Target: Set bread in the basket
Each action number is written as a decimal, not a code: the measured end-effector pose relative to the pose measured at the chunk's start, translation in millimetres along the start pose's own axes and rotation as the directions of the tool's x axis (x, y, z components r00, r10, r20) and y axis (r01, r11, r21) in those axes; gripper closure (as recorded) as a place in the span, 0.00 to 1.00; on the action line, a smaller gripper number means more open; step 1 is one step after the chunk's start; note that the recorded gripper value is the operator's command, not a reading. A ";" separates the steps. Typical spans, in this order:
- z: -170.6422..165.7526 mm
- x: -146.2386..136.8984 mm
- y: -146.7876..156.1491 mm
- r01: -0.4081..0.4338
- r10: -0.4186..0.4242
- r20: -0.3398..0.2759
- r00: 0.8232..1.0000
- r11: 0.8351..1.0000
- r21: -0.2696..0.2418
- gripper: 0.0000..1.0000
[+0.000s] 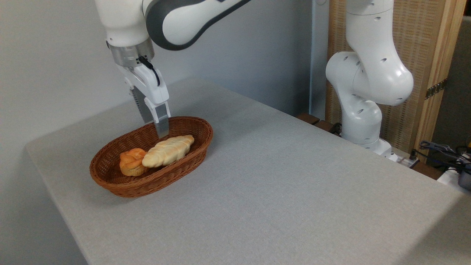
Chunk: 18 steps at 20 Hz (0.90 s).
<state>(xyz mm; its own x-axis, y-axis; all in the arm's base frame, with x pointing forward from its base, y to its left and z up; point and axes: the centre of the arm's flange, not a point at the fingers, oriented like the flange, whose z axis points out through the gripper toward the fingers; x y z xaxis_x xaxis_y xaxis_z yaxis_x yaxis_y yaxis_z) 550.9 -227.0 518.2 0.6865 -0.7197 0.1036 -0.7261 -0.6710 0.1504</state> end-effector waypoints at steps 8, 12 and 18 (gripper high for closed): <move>-60.0 -65.9 -111.7 0.139 -0.134 -0.046 0.990 0.981 0.135 0.00; -73.6 -94.8 -142.6 0.114 -0.109 -0.040 0.993 0.980 0.163 0.00; -78.2 -114.2 -160.2 0.050 -0.048 -0.018 0.999 0.985 0.165 0.00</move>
<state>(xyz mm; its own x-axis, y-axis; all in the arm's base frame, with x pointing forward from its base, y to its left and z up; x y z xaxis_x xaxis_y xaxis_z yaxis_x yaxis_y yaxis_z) 591.9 -23.4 559.2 0.7209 -0.6835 0.1140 -0.6873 -0.7263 -0.0086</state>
